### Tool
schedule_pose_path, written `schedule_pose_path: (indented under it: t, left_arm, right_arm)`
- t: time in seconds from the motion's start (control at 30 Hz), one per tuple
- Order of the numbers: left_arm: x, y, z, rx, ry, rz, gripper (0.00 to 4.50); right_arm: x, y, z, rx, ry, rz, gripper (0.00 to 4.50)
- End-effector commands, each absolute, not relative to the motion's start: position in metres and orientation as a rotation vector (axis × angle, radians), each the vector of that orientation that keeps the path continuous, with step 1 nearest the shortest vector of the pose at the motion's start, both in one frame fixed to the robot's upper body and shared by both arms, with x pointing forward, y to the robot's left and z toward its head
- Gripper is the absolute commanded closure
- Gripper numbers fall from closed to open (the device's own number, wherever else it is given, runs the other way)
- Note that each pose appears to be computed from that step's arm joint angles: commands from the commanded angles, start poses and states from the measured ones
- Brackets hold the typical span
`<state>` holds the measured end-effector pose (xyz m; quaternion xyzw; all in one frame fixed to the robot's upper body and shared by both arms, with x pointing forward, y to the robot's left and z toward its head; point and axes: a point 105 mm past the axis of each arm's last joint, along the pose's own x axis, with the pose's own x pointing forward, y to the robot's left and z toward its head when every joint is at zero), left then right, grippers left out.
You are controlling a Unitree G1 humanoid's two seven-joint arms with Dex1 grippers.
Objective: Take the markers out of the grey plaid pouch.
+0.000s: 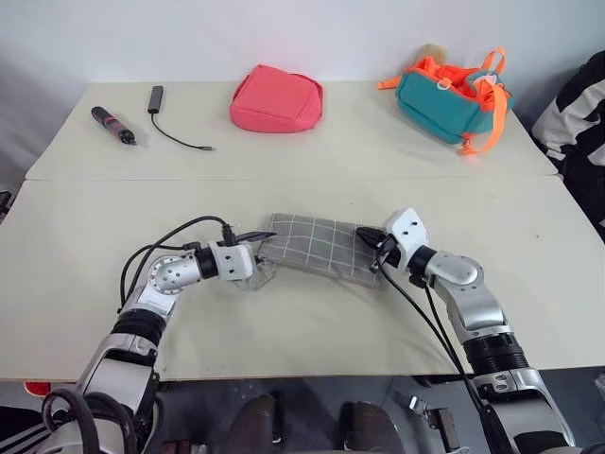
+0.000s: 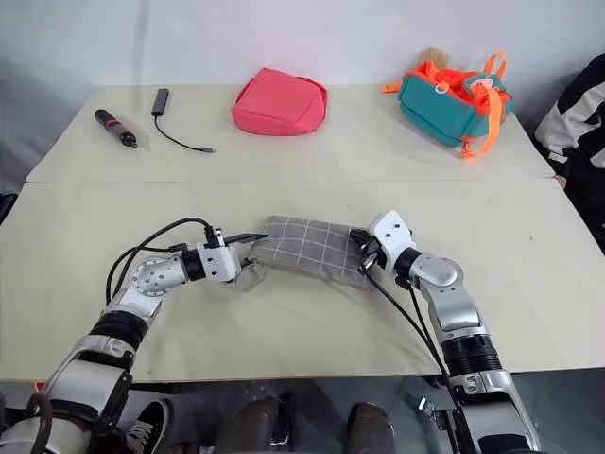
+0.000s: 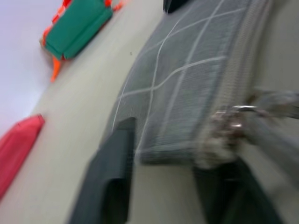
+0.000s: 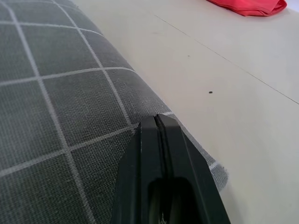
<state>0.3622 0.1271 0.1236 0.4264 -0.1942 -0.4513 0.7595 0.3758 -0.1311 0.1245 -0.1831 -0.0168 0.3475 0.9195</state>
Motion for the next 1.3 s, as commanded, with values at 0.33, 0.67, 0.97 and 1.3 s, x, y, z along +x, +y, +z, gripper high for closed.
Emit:
schedule_pose_path:
  t: [0.33,0.67,0.97,1.3]
  left_arm:
    - [0.355,0.132,0.117,0.899,-0.391,-0.987,4.49]
    - [0.35,0.129,0.126,0.866,-0.325,-0.839,4.5]
    - [0.339,0.126,0.149,0.697,-0.273,-0.773,4.5]
    - [0.33,0.116,0.154,0.62,-0.256,-0.808,4.5]
  right_arm:
    - [0.364,-0.13,0.155,-0.307,-0.123,0.8,4.32]
    - [0.304,-0.097,0.18,-0.527,-0.184,1.186,1.11]
    - [0.315,-0.086,0.15,-1.096,-0.322,1.08,0.8]
    - [0.341,-0.082,0.159,-1.213,-0.434,0.92,1.71]
